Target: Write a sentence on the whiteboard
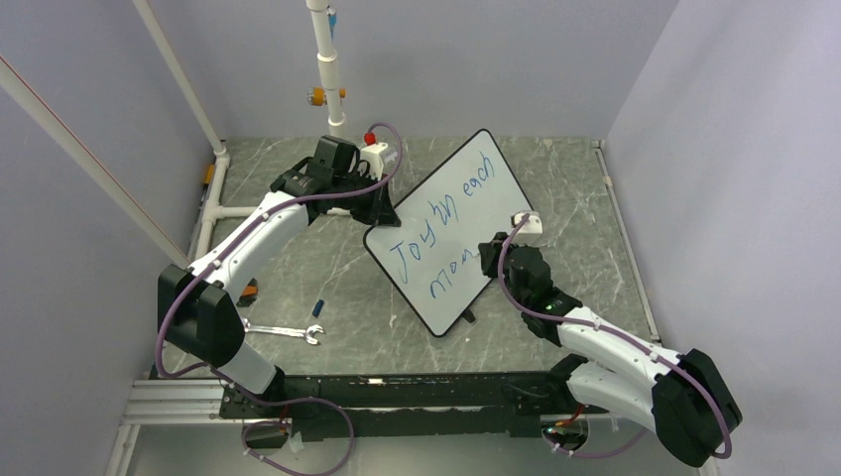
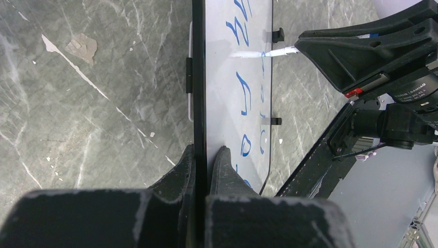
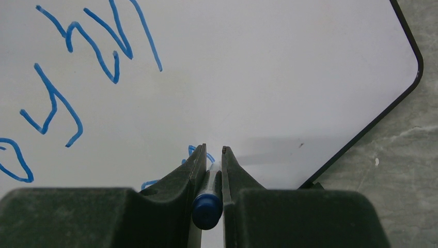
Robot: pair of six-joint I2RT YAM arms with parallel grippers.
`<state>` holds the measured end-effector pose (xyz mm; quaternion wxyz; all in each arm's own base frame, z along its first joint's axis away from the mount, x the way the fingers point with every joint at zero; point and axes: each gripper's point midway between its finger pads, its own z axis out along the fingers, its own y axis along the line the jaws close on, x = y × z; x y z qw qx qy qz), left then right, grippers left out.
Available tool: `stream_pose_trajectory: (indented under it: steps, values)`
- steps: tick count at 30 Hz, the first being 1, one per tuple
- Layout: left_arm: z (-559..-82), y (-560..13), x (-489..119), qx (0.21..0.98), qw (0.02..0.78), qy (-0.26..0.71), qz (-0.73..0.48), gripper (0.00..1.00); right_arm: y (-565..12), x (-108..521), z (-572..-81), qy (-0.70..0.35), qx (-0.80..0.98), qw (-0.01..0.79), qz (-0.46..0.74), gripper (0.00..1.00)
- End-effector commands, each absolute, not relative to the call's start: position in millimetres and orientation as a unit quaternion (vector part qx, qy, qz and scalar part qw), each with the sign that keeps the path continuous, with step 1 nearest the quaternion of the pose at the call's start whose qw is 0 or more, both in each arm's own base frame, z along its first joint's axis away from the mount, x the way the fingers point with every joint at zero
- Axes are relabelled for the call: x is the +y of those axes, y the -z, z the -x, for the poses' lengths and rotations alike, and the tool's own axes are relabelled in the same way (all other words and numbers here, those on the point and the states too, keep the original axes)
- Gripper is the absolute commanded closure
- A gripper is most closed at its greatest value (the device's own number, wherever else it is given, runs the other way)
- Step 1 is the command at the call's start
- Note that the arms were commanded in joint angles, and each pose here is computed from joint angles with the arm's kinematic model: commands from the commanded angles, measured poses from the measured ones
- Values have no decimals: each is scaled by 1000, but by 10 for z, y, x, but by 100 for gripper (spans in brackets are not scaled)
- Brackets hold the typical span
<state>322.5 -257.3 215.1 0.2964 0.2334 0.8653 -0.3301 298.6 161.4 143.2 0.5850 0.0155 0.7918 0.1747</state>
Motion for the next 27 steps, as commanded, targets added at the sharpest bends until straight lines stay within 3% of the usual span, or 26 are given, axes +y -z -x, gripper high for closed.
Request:
stream_pose_trajectory:
  steps: [1,13,27]
  values:
    - [-3618,-1911,-1998,890,349,147,-254,100,-1306,1574,-2899,-169,805,568,-13,100]
    - [-3619,-1922,-1989,890,351,145,-253,100,-1773,1524,-3006,-164,775,611,-18,100]
    - [-3624,-1907,-1983,891,349,143,-254,100,-1905,1532,-3229,-183,763,619,-29,100]
